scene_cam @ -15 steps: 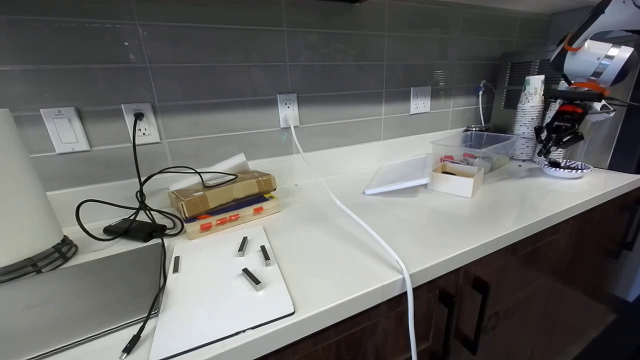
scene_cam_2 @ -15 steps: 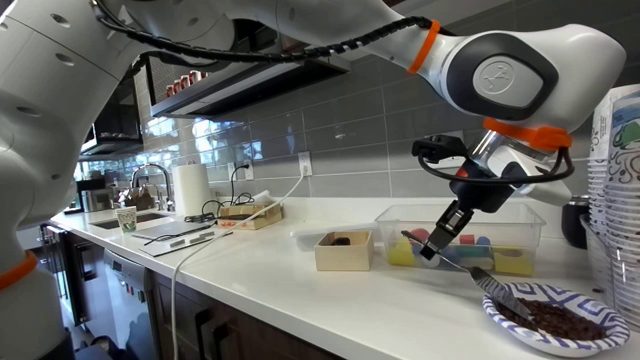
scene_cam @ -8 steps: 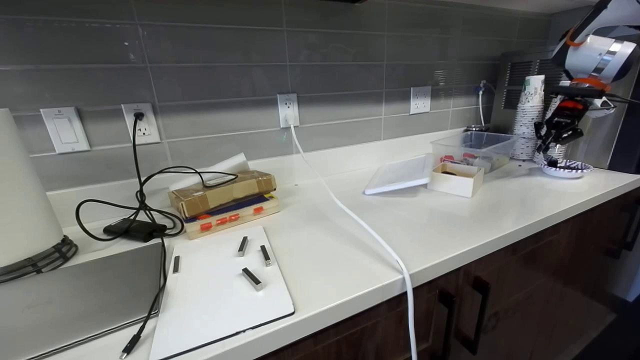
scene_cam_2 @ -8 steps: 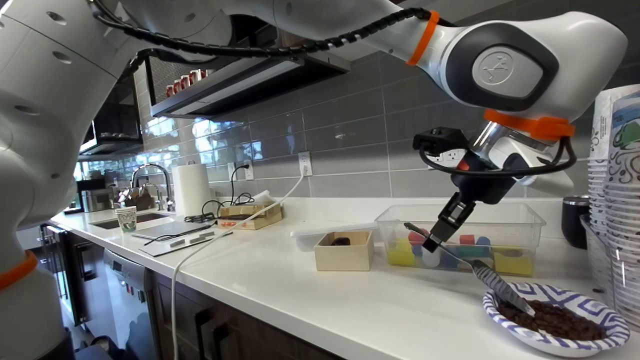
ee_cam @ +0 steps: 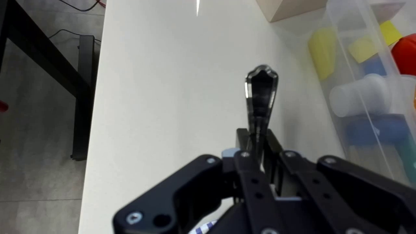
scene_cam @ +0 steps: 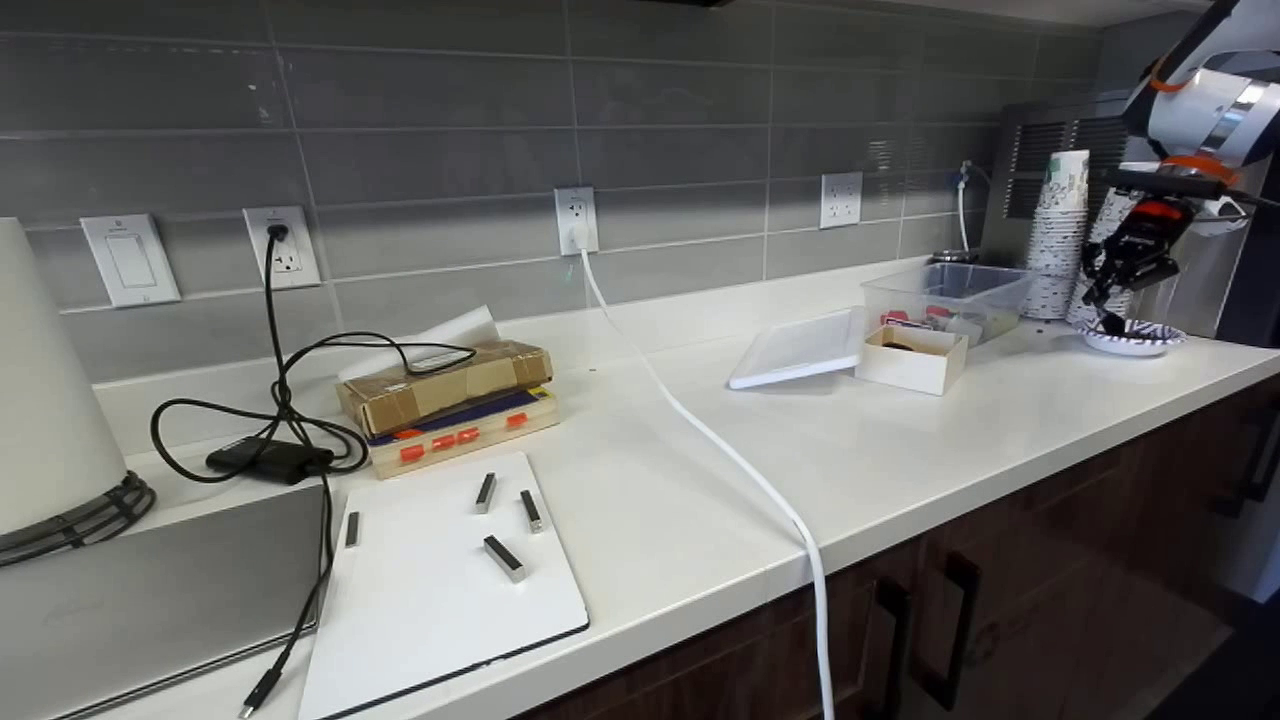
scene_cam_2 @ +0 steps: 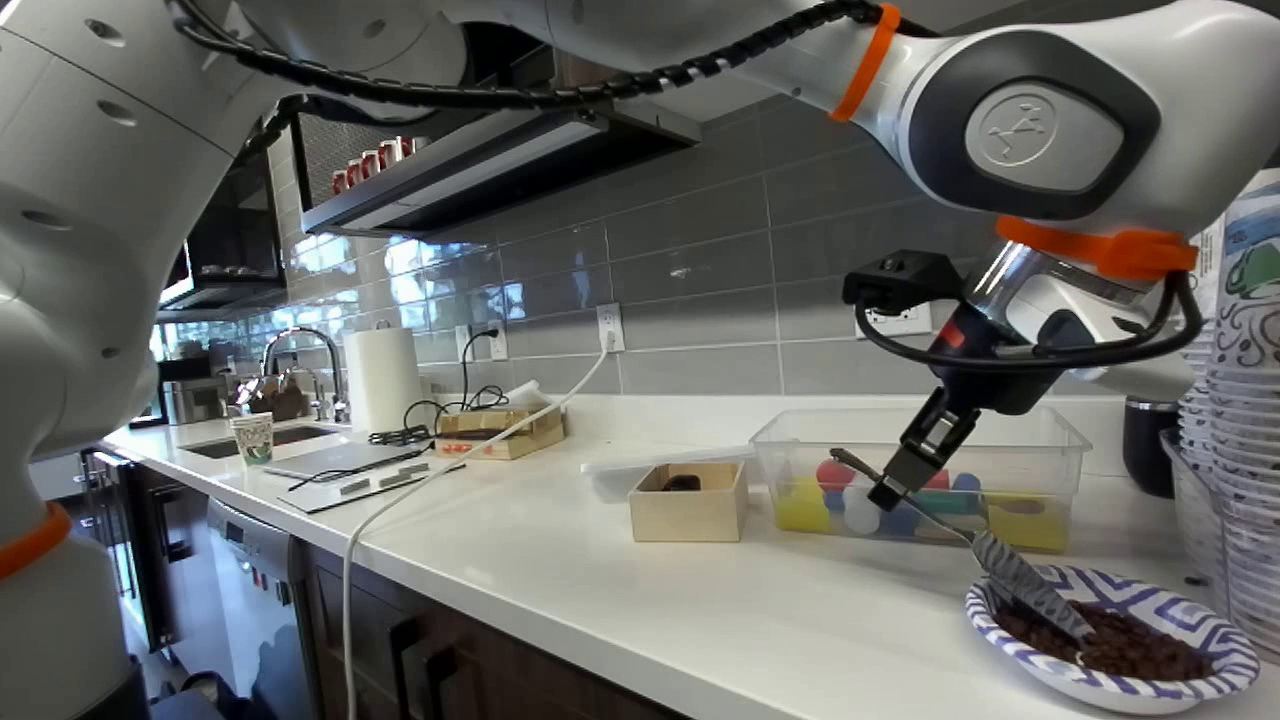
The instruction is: Use the silver spatula to stir the contents of the white plate on the right
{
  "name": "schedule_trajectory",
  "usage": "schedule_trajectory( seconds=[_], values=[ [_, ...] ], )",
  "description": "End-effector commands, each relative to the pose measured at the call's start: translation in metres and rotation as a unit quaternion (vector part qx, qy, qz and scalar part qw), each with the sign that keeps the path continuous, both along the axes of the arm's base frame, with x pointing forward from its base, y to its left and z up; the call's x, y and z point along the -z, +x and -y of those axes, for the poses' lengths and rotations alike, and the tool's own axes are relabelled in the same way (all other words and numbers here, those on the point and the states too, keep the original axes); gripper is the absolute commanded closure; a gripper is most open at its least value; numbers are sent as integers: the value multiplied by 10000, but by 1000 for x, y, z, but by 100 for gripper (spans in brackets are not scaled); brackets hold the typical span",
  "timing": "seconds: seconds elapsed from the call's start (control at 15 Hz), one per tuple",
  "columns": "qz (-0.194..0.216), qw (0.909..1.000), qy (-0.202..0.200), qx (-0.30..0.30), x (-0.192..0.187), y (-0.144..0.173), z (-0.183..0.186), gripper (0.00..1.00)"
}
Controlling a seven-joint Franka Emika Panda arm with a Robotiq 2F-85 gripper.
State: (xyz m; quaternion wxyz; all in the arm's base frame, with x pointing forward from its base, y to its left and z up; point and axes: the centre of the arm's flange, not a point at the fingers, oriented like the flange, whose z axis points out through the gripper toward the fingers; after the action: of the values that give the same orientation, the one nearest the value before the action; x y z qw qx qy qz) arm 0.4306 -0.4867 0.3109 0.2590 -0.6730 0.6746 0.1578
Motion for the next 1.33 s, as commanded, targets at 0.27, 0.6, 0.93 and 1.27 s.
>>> schedule_trajectory(
  seconds=[0.27,0.6,0.93,1.27],
  values=[
    [-5,9995,-120,304,2,-15,14,97],
    [-57,9991,426,-2,-1,-24,1,97],
    [168,9962,728,-449,0,-19,-12,97],
    [396,9961,583,-529,-1,-4,-12,97]
  ],
)
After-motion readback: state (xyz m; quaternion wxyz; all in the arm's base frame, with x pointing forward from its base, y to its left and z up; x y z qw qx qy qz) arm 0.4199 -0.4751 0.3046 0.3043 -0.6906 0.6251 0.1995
